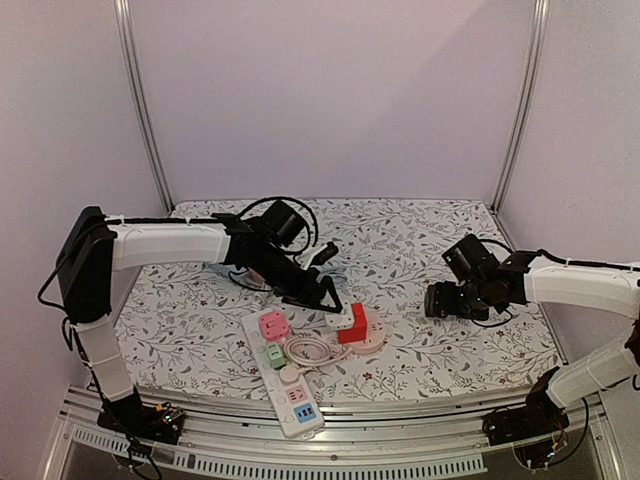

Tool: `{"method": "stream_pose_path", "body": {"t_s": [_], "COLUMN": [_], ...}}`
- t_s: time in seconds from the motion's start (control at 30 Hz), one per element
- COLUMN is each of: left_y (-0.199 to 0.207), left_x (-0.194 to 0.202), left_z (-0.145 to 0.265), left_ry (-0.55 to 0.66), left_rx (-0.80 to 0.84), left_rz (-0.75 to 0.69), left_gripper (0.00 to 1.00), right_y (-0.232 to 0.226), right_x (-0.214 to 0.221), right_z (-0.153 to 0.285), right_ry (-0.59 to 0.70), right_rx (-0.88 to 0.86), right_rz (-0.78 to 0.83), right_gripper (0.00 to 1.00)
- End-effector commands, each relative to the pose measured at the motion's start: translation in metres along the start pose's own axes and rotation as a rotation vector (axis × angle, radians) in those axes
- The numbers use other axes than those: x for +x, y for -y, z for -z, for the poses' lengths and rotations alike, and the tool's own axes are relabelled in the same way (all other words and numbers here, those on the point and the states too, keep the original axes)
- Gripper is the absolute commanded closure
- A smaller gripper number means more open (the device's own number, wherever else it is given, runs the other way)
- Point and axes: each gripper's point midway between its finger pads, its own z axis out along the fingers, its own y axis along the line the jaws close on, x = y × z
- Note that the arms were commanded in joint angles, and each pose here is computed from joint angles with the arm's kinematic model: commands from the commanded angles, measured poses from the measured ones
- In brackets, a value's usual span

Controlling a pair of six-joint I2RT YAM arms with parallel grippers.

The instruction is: Pull the plug off the socket

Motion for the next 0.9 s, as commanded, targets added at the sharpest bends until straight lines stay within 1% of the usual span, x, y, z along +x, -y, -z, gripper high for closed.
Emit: {"method": "stream_pose_path", "body": {"t_s": [0.0, 0.1, 0.23, 0.4, 0.53, 0.63, 0.7, 0.87], "left_y": [0.009, 0.012, 0.012, 0.008, -0.002, -0.002, 0.001, 0.019], "left_x": [-0.003, -0.003, -0.002, 0.001, 0.004, 0.005, 0.005, -0.005], "left_z": [0.006, 0.004, -0.001, -0.006, -0.009, -0.011, -0.011, 0.002], "left_ry": [0.025, 0.022, 0.010, -0.007, -0.028, -0.037, -0.036, 0.015], "left_rx": [0.048, 0.084, 0.145, 0.146, 0.099, 0.104, 0.117, 0.162], "left_rz": [-0.012, 0.003, 0.056, 0.090, 0.106, 0.112, 0.102, 0.039], "left_gripper": [0.21, 0.20, 0.20, 0.20, 0.20, 0.20, 0.20, 0.20], "right_y": [0.005, 0.005, 0.005, 0.005, 0.006, 0.007, 0.007, 0.008], "right_x": [0.001, -0.002, -0.009, -0.015, -0.017, -0.017, -0.017, -0.016], "right_z": [-0.003, 0.002, 0.016, 0.032, 0.038, 0.039, 0.038, 0.037], "right_ry": [0.004, 0.015, 0.048, 0.080, 0.089, 0.093, 0.091, 0.089], "right_rx": [0.013, 0.002, -0.017, -0.043, -0.053, -0.052, -0.051, -0.047], "right_rz": [-0.004, -0.004, -0.002, -0.011, -0.014, -0.016, -0.014, -0.014], "right_gripper": [0.17, 0.11, 0.08, 0.07, 0.07, 0.07, 0.07, 0.07]}}
